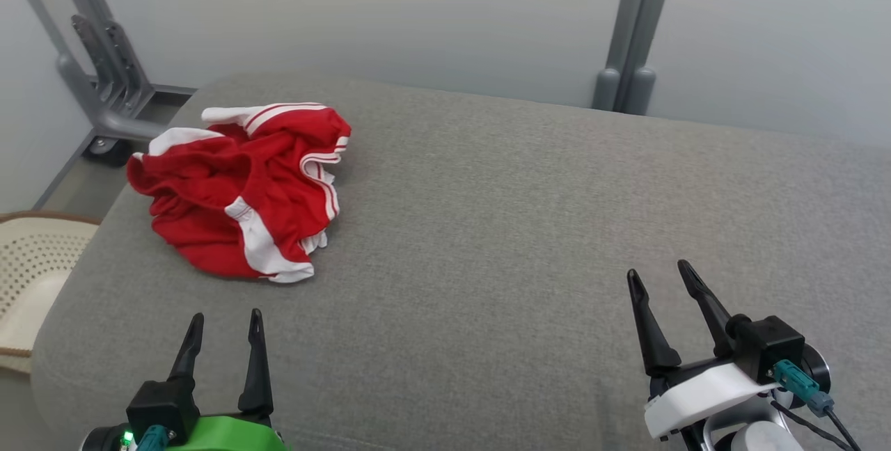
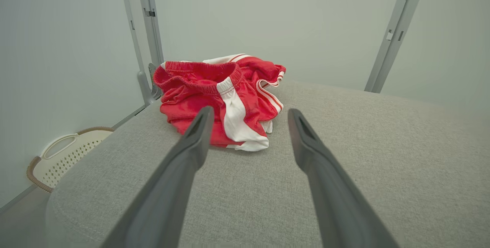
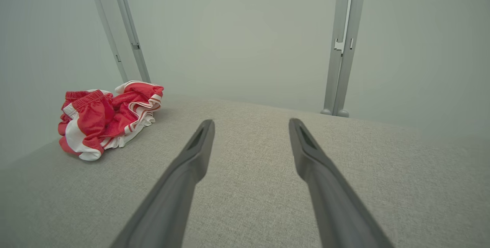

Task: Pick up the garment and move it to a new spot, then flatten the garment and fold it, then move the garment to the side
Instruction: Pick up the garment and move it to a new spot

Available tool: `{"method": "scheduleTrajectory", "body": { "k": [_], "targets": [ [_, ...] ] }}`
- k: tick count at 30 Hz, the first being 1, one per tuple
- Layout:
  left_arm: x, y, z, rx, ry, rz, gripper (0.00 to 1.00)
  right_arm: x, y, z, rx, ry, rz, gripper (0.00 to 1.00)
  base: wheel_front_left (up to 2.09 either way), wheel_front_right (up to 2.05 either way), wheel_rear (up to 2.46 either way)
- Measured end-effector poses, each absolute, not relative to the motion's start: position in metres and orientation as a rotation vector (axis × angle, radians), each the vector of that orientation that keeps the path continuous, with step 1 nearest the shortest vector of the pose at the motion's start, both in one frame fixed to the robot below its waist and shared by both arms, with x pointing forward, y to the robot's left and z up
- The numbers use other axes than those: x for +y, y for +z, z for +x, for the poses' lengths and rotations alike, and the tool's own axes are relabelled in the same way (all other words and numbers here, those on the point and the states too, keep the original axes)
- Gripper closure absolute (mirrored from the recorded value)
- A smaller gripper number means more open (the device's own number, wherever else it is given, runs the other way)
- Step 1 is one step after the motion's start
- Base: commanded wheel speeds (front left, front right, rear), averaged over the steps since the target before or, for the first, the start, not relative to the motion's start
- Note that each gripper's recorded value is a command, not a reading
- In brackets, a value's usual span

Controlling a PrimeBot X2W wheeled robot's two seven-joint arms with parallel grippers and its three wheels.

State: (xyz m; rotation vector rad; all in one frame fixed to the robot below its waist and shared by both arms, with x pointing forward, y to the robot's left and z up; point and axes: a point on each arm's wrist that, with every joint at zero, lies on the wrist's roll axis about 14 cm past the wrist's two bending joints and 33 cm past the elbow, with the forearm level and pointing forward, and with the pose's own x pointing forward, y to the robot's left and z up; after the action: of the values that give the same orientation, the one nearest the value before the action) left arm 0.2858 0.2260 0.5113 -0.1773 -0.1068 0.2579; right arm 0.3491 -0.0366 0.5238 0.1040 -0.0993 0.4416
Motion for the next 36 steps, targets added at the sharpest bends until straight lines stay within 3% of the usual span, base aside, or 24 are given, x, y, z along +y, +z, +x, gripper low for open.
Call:
{"method": "scheduleTrajectory", "body": {
  "k": [18,36],
  "targets": [
    [0.264,0.510,0.241,-0.128,0.421,-0.175,0.00,0.023,0.528,0.347,-0.097,0.618,0.107,0.00,0.00,0.00,0.00],
    [0.276,0.566,0.316,-0.196,0.317,-0.099,0.00,0.008,0.528,0.355,-0.105,0.571,0.108,0.00,0.00,0.00,0.00]
  ]
}}
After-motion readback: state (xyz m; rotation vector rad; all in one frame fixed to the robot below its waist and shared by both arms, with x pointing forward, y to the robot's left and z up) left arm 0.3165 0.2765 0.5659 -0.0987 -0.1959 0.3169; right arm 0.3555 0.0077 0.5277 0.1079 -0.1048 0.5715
